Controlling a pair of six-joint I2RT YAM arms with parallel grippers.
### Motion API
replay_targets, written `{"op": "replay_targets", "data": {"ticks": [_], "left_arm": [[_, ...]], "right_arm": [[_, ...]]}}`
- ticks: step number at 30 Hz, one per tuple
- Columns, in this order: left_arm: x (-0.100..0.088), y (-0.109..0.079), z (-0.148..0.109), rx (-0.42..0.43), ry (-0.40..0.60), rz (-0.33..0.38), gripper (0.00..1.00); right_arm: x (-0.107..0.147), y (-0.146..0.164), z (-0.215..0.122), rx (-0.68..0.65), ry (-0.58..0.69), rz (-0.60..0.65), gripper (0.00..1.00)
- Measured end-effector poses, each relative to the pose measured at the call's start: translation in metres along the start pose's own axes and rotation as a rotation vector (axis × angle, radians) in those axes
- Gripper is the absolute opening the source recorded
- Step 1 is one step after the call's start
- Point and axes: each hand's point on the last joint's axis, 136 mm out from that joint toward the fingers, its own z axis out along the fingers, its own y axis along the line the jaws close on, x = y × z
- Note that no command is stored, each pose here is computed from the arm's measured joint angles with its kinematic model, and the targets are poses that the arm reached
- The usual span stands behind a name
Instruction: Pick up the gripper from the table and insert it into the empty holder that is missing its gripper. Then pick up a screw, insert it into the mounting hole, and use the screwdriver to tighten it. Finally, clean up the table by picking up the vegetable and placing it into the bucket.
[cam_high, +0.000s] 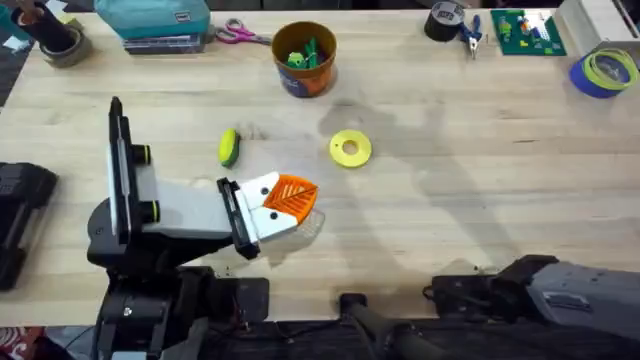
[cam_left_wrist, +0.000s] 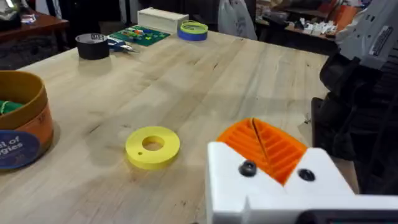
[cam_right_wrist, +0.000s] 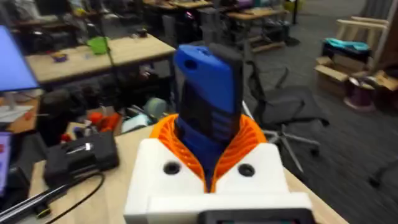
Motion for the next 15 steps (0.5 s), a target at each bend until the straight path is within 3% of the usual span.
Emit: {"op": "replay_targets", "data": {"ticks": [3, 8, 15], "left_arm": [[0.0, 0.0, 0.0, 0.0, 0.0, 0.0, 0.005], [0.0, 0.0, 0.0, 0.0, 0.0, -0.001, 0.005], [0.0, 0.0, 0.0, 0.0, 0.0, 0.0, 0.005]], "right_arm": [[0.004, 0.017, -0.011, -0.073, -0.044, -0.006, 0.024], [-0.01, 0.054, -0.028, -0.24, -0.142, -0.052, 0.024], [0.003, 0.088, -0.037, -0.415, -0.125, -0.042, 0.024]]}}
